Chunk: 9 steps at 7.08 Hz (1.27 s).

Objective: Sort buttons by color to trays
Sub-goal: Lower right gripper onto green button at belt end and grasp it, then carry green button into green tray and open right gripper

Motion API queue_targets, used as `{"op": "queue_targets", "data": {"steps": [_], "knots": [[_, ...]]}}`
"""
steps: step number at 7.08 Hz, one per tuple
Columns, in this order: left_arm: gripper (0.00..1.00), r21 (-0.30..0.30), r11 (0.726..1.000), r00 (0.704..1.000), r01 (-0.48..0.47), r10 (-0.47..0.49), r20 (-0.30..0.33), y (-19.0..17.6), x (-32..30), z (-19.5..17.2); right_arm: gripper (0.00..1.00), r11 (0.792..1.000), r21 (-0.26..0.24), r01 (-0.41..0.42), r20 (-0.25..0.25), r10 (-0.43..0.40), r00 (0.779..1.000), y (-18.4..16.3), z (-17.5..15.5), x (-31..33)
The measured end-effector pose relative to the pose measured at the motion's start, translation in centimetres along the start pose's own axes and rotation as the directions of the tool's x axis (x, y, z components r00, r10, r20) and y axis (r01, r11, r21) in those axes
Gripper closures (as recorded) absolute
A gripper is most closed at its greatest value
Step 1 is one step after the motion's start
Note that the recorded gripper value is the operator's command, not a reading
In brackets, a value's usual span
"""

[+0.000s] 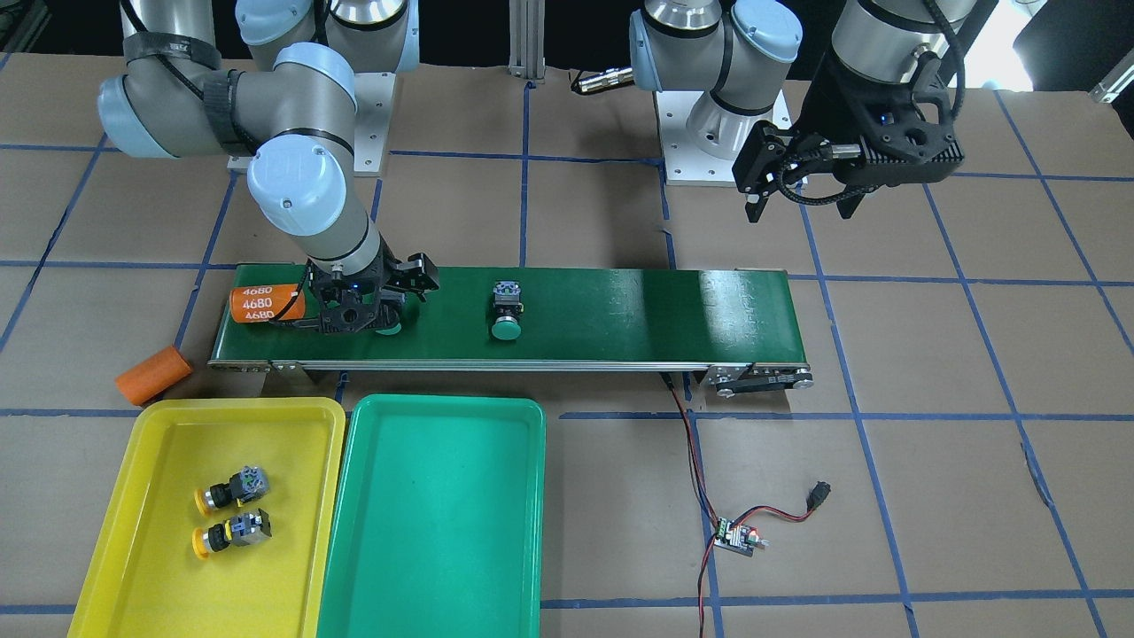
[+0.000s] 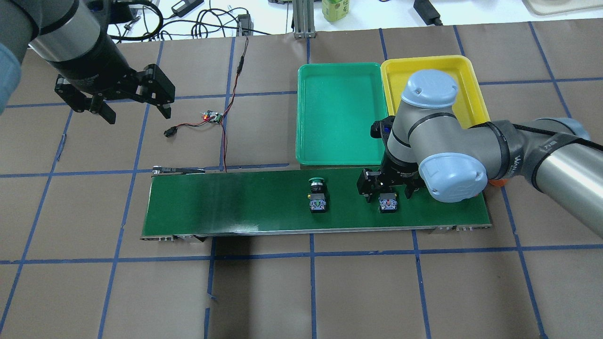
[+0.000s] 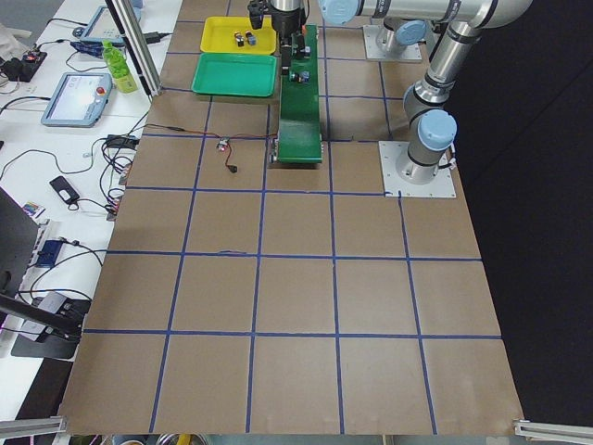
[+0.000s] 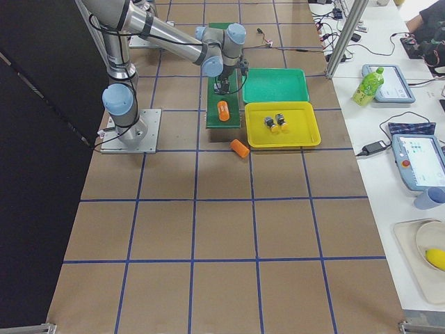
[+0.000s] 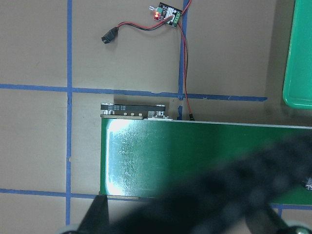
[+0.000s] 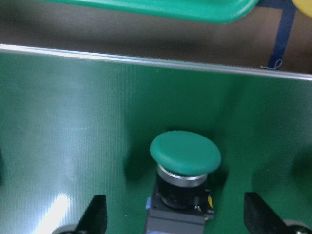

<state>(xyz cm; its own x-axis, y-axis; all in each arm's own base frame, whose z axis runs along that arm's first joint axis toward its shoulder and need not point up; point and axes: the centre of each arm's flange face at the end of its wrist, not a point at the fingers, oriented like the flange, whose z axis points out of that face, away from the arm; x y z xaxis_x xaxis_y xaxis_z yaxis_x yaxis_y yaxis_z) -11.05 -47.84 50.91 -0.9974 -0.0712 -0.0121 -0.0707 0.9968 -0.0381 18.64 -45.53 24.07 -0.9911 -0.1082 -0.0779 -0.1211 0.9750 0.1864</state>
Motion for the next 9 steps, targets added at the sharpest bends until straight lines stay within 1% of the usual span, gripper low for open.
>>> {"op": "queue_targets", "data": {"steps": [1, 2, 4, 5, 6, 7, 8, 9], "knots": [[0.00, 0.000, 1.000, 1.000, 0.001, -0.001, 0.000, 0.0, 0.0, 0.0, 1.00, 1.000, 0.014, 0.006, -0.006, -0.006, 1.000, -0.1, 0.0, 0.1], [0.00, 0.000, 1.000, 1.000, 0.000, 0.000, 0.000, 0.0, 0.0, 0.0, 1.00, 0.999, 0.032, 0.013, -0.016, -0.013, 1.000, -0.3, -0.1, 0.2], [0.00, 0.001, 1.000, 1.000, -0.001, 0.001, 0.000, 0.0, 0.1, 0.0, 1.00, 0.998, 0.053, 0.016, -0.024, -0.015, 1.000, -0.6, -0.6, 0.4], [0.00, 0.001, 1.000, 1.000, -0.001, 0.001, 0.000, 0.0, 0.1, 0.0, 1.00, 0.997, 0.076, 0.017, -0.034, -0.014, 0.999, -1.1, -1.7, 0.6], [0.00, 0.001, 1.000, 1.000, -0.001, 0.001, 0.000, 0.0, 0.1, -0.1, 1.00, 0.993, 0.121, 0.017, -0.051, -0.011, 0.999, -2.5, -3.9, 0.9], [0.00, 0.001, 1.000, 1.000, -0.001, 0.001, 0.000, 0.0, 0.1, -0.1, 1.00, 0.986, 0.167, 0.016, -0.060, -0.006, 0.998, -4.7, -6.3, 1.0], [0.00, 0.002, 1.000, 1.000, 0.000, 0.000, -0.001, 0.0, 0.1, -0.1, 1.00, 0.981, 0.196, 0.015, -0.065, -0.002, 0.998, -7.9, -7.7, 1.1], [0.00, 0.002, 1.000, 1.000, 0.000, 0.000, -0.001, 0.0, 0.0, -0.1, 1.00, 0.977, 0.211, 0.017, -0.066, -0.003, 0.998, -11.4, -8.1, 1.0]]}}
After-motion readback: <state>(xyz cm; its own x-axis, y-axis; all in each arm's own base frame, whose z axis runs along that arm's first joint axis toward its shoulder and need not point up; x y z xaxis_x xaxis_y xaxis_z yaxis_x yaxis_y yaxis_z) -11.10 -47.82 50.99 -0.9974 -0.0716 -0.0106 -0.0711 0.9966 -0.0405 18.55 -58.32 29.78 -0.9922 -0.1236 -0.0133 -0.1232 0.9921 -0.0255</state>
